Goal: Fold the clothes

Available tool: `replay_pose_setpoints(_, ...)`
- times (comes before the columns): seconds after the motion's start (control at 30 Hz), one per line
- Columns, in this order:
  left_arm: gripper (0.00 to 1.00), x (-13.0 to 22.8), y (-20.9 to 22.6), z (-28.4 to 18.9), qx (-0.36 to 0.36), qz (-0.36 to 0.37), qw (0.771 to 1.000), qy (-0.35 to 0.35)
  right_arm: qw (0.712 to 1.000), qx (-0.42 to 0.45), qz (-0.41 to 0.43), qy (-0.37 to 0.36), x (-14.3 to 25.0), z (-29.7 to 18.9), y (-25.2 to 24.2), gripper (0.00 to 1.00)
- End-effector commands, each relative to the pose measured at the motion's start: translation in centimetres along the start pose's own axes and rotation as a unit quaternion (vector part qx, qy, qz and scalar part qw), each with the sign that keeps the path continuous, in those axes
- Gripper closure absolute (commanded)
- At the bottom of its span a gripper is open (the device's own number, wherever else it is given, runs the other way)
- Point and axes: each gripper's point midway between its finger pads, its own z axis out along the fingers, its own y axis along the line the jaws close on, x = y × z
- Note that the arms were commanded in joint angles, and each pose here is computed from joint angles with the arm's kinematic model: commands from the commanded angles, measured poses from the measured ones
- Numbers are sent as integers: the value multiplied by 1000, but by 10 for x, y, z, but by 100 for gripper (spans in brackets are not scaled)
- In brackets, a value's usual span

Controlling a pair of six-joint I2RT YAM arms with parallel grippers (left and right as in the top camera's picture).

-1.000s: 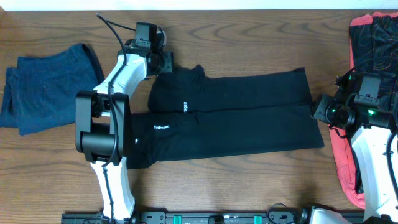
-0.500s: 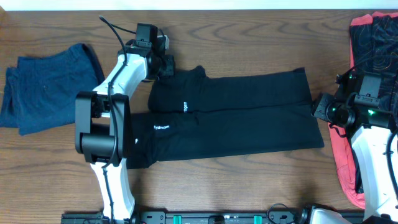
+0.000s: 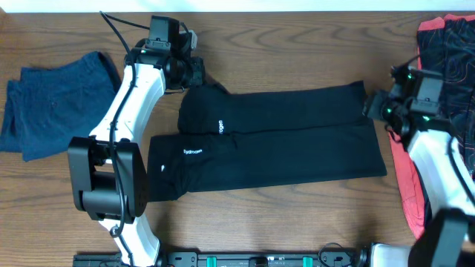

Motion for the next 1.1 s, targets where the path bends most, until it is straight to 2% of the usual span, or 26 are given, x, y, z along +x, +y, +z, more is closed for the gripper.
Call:
replay_pose_setpoints(0.0,94,7,1,4,3,-4,1000,13,999,-32,-20,15,11,29,14,41)
replay_pose_setpoints(0.23,94,10,1,5,2,-5,1000,16,999,-41,-30,2,22,91,12,41)
replay_pose_setpoints(0.4,94,10,1,5,2,-4,1000,18,999,-34,-34,-23,21,116,4,37)
replay_pose_setpoints(0.73,94,16,-5,9,4,1,1000,24,996,6,-38,-78,6,133,-12,32)
replay_pose_setpoints(1.07,94,16,-5,9,4,1,1000,24,997,3,-39,-68,17,150,-13,23)
